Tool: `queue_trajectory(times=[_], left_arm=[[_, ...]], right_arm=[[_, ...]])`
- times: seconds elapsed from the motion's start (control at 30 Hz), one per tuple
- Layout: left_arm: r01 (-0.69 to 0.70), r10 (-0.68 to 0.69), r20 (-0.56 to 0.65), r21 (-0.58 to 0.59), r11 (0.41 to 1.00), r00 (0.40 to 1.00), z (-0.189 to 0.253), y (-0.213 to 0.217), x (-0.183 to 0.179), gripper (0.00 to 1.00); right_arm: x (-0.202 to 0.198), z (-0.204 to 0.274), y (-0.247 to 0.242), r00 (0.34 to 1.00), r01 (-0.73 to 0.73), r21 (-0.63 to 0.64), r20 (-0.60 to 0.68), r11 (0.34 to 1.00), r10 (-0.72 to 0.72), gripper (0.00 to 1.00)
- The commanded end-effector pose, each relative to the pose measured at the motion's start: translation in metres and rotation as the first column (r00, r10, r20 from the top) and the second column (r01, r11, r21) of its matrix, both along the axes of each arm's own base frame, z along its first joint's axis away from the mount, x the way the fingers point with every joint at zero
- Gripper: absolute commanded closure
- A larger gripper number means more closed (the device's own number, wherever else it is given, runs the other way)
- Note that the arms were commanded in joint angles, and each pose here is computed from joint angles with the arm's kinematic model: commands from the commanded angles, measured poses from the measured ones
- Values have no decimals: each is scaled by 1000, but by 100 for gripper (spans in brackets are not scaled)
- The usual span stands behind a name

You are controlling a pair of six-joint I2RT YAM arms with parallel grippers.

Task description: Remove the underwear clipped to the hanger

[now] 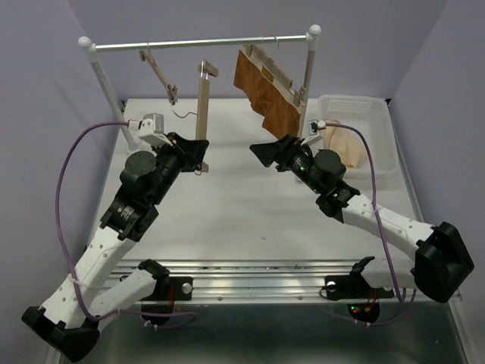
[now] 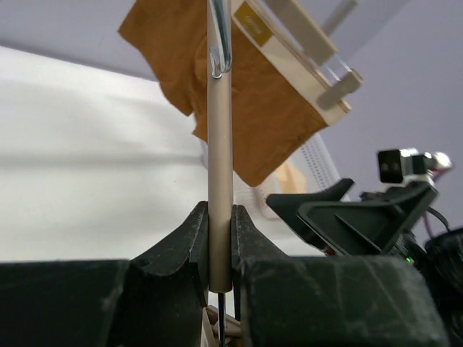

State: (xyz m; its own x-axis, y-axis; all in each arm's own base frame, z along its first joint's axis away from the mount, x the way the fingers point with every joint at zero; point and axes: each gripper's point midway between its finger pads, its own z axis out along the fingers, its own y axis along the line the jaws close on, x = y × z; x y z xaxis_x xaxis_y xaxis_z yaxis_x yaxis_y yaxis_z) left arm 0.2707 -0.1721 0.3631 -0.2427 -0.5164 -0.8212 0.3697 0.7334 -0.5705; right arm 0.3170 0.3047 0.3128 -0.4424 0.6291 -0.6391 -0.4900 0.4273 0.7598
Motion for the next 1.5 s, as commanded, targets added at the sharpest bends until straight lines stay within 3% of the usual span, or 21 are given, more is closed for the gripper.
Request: queue_trajectory(times=[0.0,0.1,0.27,0.53,0.93,1.47], left_arm=[[-116,126,-73,130,985,989,-10,16,22,100],[-106,123,-99,158,982,987,-16,11,30,100],[-199,228,-119,219,955,966,-14,22,49,100],[-260,276,-18,287,922,961,23,23,76,100],[-330,343,40,392,859,939,59,21,125,100],[-401,404,86,422,813,911,89,52,186,100]], right_arm=[[9,-10,-31,987,161,-69,10,984,-161,0],[8,-12,-41,980,200,-69,14,977,-199,0],[8,-10,-50,972,236,-86,31,968,-234,0],[9,-17,-55,965,261,-117,25,958,-260,0],[10,-14,-66,953,304,-140,53,942,-299,0],[9,-11,-73,943,332,-137,58,933,-327,0]])
